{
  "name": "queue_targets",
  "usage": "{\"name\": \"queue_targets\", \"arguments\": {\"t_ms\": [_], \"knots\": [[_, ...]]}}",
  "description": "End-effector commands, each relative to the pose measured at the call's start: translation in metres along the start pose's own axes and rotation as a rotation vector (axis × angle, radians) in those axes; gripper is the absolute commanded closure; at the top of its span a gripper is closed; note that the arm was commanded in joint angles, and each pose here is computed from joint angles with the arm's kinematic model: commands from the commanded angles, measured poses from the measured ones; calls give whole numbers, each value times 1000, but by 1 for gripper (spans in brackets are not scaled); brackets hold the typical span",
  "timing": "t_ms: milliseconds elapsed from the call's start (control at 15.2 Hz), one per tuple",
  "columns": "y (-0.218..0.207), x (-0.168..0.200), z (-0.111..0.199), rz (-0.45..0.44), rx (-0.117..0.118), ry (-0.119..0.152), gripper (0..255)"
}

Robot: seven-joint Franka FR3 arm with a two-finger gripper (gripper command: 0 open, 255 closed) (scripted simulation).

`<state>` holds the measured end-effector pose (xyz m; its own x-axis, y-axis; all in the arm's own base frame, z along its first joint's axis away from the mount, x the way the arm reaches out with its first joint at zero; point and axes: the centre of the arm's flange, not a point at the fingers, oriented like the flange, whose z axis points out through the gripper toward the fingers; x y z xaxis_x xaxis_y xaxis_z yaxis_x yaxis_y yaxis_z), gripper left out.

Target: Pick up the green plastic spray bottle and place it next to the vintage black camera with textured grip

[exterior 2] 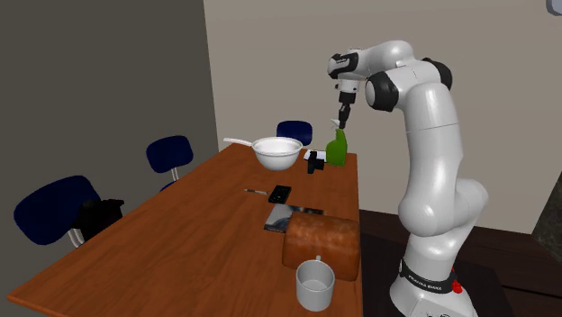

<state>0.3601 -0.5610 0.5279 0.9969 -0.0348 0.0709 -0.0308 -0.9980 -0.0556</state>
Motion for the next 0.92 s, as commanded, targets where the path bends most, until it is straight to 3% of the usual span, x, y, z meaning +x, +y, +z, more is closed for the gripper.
{"name": "queue_targets", "arguments": {"t_ms": [0,858], "knots": [[0,0,11,0,-1,1,255],[4,-5,79,0,-1,1,255]]}}
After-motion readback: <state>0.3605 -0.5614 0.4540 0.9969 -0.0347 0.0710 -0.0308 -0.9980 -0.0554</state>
